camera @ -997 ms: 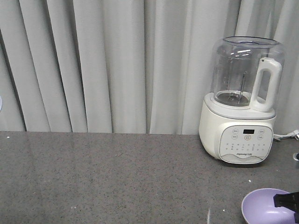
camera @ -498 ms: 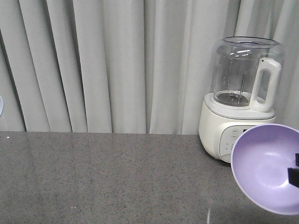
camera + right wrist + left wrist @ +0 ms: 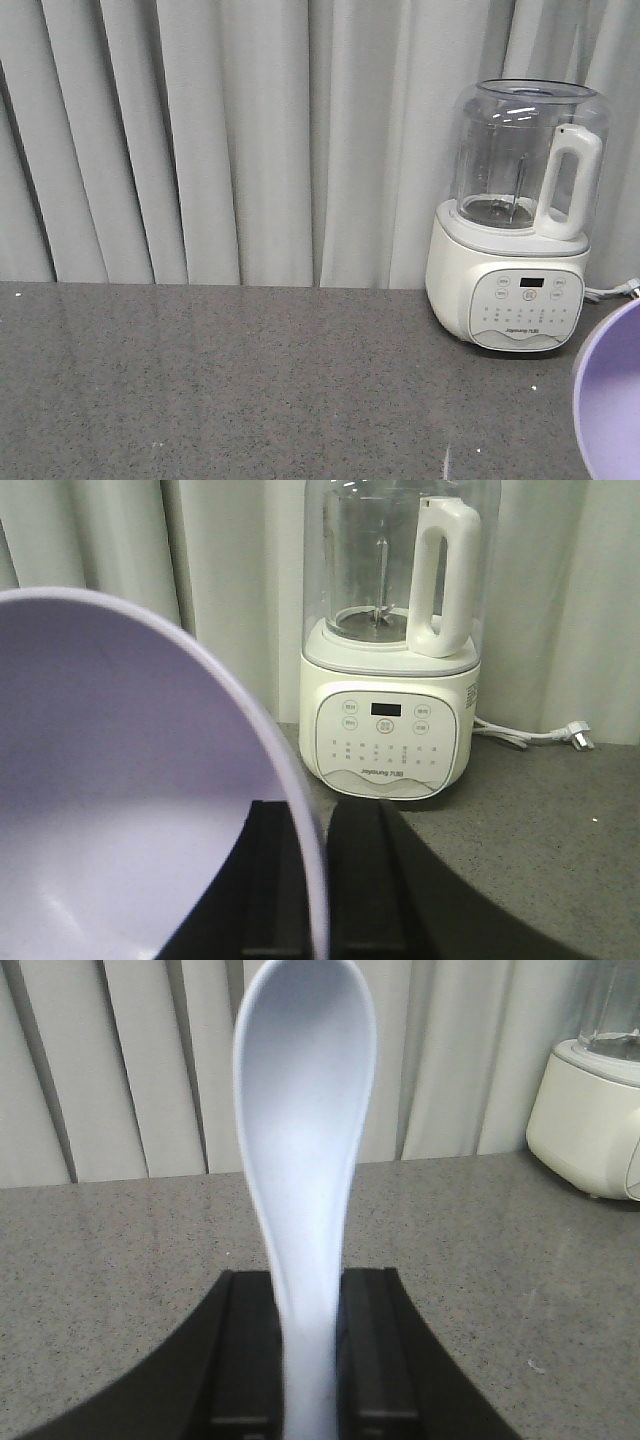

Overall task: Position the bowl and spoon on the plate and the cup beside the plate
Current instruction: 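Lift the spoon and bowl off the counter with both grippers, then drive the base holding both items to the counter with the plate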

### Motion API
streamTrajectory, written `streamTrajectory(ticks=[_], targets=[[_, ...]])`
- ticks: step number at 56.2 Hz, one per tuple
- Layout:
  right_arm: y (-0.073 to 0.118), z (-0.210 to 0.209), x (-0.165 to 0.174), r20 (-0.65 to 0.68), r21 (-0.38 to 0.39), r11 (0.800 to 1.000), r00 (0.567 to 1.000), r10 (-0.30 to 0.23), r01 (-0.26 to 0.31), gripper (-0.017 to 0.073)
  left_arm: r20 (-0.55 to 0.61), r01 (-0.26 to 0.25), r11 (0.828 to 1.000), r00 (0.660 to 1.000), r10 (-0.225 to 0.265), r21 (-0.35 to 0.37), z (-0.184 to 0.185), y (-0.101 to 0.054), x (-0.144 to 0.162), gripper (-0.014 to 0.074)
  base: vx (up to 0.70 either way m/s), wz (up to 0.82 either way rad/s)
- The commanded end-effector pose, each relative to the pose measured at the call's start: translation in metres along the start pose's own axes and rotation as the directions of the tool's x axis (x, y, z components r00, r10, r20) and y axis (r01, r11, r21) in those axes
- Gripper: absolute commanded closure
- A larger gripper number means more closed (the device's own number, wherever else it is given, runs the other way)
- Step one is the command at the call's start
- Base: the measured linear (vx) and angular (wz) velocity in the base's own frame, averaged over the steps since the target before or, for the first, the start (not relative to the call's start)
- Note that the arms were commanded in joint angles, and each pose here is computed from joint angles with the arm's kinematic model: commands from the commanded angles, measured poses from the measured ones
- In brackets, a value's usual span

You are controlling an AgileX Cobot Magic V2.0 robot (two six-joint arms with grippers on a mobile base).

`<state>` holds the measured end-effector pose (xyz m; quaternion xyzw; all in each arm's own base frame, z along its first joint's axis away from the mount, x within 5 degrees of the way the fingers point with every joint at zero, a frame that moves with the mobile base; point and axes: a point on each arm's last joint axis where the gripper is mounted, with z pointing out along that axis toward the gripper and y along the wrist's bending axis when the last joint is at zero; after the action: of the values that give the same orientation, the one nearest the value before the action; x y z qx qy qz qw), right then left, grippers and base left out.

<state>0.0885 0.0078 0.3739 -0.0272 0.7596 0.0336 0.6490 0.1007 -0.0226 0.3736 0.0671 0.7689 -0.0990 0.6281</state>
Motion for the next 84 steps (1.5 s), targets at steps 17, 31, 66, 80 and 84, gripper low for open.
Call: streamTrajectory(ticks=[17, 31, 66, 80, 84], targets=[[0.0000, -0.0027, -0.0147, 0.100, 0.002, 1.000, 0.995, -0.012, 0.012, 0.0568, 0.113, 0.022, 1.000, 0.993, -0.021, -0.006, -0.0050, -0.0002, -0.0152, 0.0594, 0.00, 0.00], [0.0000, -0.0027, -0.0147, 0.100, 0.002, 1.000, 0.995, -0.012, 0.012, 0.0568, 0.113, 0.022, 1.000, 0.993, -0.021, -0.006, -0.0050, -0.0002, -0.0152, 0.0594, 0.00, 0.00], [0.0000, -0.0027, -0.0147, 0.100, 0.002, 1.000, 0.995, -0.012, 0.012, 0.0568, 0.112, 0.022, 1.000, 0.993, -0.021, -0.006, -0.0049, -0.0002, -0.0151, 0.0594, -0.07, -0.34], [0.0000, -0.0027, -0.0147, 0.100, 0.002, 1.000, 0.995, -0.012, 0.012, 0.0568, 0.112, 0.022, 1.000, 0.993, -0.021, -0.006, -0.0049, -0.0002, -0.0151, 0.0594, -0.17, -0.84], [0.0000, -0.0027, -0.0147, 0.100, 0.002, 1.000, 0.995, -0.012, 0.012, 0.0568, 0.112, 0.022, 1.000, 0.993, -0.021, -0.006, -0.0049, -0.0002, -0.0151, 0.0594, -0.18, -0.78]])
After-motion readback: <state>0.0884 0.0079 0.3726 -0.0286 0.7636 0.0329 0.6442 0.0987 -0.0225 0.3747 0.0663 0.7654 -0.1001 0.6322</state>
